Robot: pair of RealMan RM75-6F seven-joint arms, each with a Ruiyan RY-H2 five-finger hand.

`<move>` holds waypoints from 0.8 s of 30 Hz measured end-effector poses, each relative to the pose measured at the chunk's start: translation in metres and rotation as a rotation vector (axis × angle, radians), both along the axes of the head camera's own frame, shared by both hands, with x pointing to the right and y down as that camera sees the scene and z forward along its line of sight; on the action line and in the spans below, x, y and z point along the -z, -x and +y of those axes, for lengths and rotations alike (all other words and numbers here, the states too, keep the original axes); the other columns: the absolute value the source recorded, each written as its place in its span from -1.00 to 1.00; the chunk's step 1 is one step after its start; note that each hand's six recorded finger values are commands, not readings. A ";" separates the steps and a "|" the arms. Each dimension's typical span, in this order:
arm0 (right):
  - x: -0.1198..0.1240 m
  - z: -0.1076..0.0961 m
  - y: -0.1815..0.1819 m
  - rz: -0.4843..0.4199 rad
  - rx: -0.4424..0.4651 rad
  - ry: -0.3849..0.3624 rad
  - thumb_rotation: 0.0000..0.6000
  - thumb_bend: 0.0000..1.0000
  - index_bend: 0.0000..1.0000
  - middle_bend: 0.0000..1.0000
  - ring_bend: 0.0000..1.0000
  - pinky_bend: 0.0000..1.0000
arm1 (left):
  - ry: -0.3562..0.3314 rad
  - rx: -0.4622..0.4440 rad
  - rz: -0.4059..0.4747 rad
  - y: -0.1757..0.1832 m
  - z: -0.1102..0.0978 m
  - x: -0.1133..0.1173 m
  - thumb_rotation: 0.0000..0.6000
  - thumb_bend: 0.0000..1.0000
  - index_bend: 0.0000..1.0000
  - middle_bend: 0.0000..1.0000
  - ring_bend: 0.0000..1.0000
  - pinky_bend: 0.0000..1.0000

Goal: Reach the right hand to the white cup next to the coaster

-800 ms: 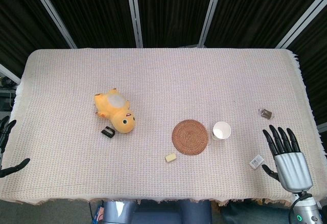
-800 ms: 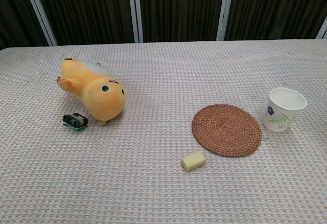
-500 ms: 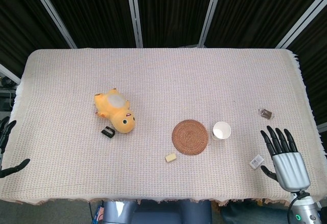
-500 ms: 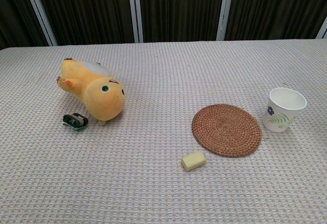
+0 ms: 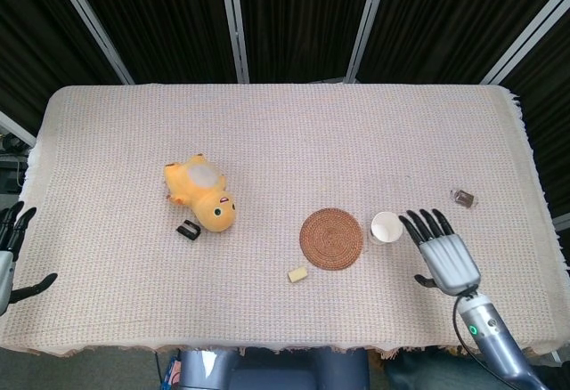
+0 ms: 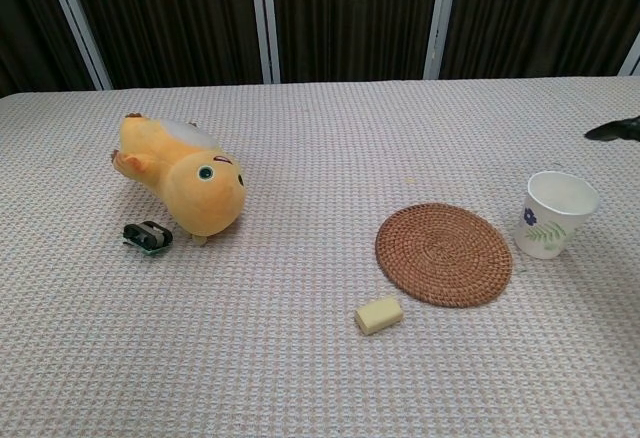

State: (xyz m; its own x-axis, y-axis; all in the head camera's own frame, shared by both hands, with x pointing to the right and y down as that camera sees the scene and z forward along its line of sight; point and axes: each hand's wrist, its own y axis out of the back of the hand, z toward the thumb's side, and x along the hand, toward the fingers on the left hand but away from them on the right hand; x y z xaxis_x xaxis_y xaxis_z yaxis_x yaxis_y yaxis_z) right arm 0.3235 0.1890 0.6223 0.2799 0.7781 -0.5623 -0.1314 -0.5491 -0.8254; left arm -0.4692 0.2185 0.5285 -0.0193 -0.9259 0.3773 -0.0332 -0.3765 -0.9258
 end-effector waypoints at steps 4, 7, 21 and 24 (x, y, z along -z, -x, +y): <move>-0.021 -0.023 0.036 -0.042 0.022 0.052 1.00 -1.00 -0.98 -0.62 -0.68 -0.59 | 0.005 0.014 -0.013 0.003 -0.002 -0.004 1.00 -1.00 -1.00 -1.00 -1.00 -1.00; -0.032 -0.032 0.049 -0.040 0.027 0.064 1.00 -1.00 -0.98 -0.62 -0.68 -0.59 | 0.004 0.014 -0.020 0.003 -0.003 -0.005 1.00 -1.00 -1.00 -1.00 -1.00 -1.00; -0.053 -0.050 0.053 0.002 -0.029 0.063 1.00 -0.58 -0.64 -0.28 -0.38 -0.41 | 0.008 0.007 -0.033 0.002 -0.001 -0.010 1.00 -1.00 -1.00 -1.00 -1.00 -1.00; -0.055 -0.053 0.052 0.000 -0.047 0.053 1.00 -0.45 -0.53 -0.16 -0.27 -0.36 | 0.010 0.004 -0.034 0.001 -0.001 -0.010 1.00 -1.00 -1.00 -1.00 -1.00 -1.00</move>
State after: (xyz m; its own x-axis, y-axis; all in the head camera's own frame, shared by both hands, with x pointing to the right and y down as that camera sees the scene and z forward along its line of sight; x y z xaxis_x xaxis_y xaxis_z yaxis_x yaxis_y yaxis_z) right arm 0.2718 0.1364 0.6775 0.2437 0.7595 -0.6031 -0.1049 -0.5975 -0.7950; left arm -0.4700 0.2172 0.5390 -0.0357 -0.9219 0.3857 -0.0030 -0.3859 -0.9226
